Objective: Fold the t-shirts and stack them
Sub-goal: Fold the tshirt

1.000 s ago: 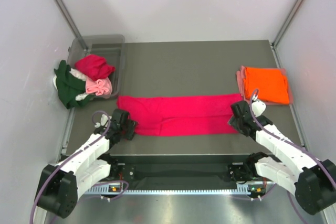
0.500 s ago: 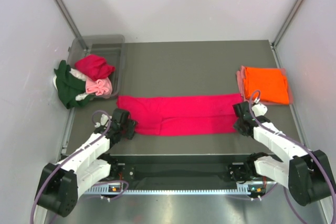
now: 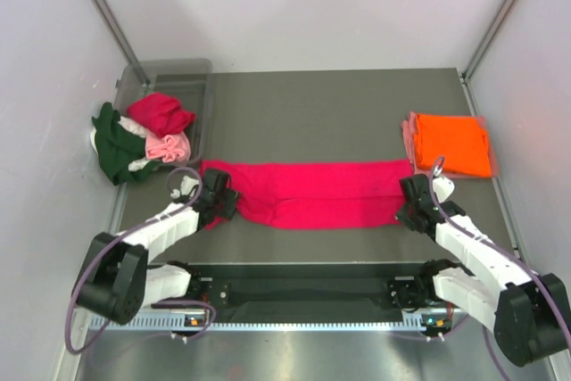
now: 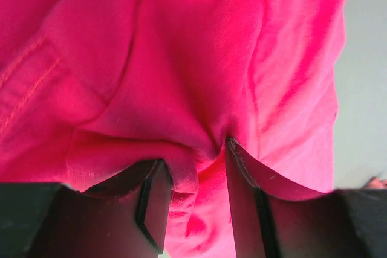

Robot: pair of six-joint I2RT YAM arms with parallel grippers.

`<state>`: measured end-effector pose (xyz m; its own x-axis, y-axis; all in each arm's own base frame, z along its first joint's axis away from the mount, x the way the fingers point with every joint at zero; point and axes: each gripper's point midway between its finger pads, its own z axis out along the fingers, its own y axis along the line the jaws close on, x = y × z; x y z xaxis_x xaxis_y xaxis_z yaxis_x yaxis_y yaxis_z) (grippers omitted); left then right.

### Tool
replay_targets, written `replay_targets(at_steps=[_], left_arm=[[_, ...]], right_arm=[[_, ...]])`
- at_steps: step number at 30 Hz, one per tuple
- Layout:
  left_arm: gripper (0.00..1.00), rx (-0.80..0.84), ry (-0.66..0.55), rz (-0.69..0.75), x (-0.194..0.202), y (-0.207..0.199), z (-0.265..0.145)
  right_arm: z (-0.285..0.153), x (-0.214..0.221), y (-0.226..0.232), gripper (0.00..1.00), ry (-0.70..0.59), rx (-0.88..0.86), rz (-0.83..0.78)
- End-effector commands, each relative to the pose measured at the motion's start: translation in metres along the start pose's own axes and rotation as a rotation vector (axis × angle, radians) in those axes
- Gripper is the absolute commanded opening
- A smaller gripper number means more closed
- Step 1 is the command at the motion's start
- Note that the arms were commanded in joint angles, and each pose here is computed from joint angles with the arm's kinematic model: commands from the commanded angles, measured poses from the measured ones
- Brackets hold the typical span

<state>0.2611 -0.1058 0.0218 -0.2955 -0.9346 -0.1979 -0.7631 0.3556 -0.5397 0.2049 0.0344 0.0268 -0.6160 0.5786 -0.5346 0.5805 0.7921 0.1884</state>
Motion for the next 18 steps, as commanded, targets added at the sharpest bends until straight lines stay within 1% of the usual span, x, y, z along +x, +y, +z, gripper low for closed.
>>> replay_targets(at_steps=[1, 2, 3, 5, 6, 7, 8, 9, 10, 11, 12, 14, 15, 17, 18], left_arm=[[0.45, -0.166, -0.028, 0.134, 0.0, 0.034, 0.017], [0.44, -0.202, -0.02, 0.157, 0.003, 0.038, 0.023], [0.44, -0.178, -0.016, 0.175, 0.003, 0.02, 0.026], [0.43, -0.211, 0.01, 0.204, 0.01, 0.017, 0.036], [0.43, -0.186, 0.017, 0.223, 0.011, 0.001, 0.039], [0.42, -0.181, 0.025, 0.235, 0.013, -0.004, 0.043], [0.42, -0.207, 0.04, 0.25, 0.017, -0.001, 0.05], [0.42, -0.186, 0.044, 0.265, 0.018, -0.016, 0.053], [0.42, -0.188, 0.049, 0.275, 0.019, -0.02, 0.057], [0.41, -0.22, 0.056, 0.292, 0.021, -0.015, 0.065], [0.41, -0.203, 0.06, 0.313, 0.022, -0.03, 0.068], [0.41, -0.23, 0.074, 0.34, 0.024, -0.031, 0.08], [0.4, -0.201, 0.088, 0.363, 0.026, -0.048, 0.083], [0.4, -0.226, 0.114, 0.386, 0.028, -0.05, 0.092], [0.39, -0.196, 0.138, 0.409, 0.03, -0.064, 0.094]], right_arm=[[-0.012, 0.009, 0.007, 0.0, 0.046, -0.055, -0.052], [-0.013, 0.013, 0.009, 0.0, 0.058, -0.063, -0.073], [-0.014, 0.017, 0.012, 0.0, 0.075, -0.072, -0.086], [-0.016, 0.023, 0.016, 0.0, 0.109, -0.074, -0.128], [-0.017, 0.026, 0.018, 0.0, 0.12, -0.073, -0.143], [-0.018, 0.027, 0.022, 0.0, 0.128, -0.077, -0.153], [-0.019, 0.035, 0.023, 0.0, 0.157, -0.076, -0.178], [-0.019, 0.038, 0.026, 0.0, 0.168, -0.083, -0.193], [-0.021, 0.041, 0.029, 0.0, 0.175, -0.092, -0.203], [-0.023, 0.048, 0.034, 0.0, 0.184, -0.105, -0.221], [-0.025, 0.052, 0.038, 0.0, 0.193, -0.122, -0.233], [-0.033, 0.062, 0.049, 0.0, 0.214, -0.163, -0.259], [-0.037, 0.065, 0.055, 0.0, 0.219, -0.183, -0.273], [-0.043, 0.078, 0.065, 0.0, 0.246, -0.21, -0.306], [-0.047, 0.083, 0.07, 0.0, 0.258, -0.228, -0.319]])
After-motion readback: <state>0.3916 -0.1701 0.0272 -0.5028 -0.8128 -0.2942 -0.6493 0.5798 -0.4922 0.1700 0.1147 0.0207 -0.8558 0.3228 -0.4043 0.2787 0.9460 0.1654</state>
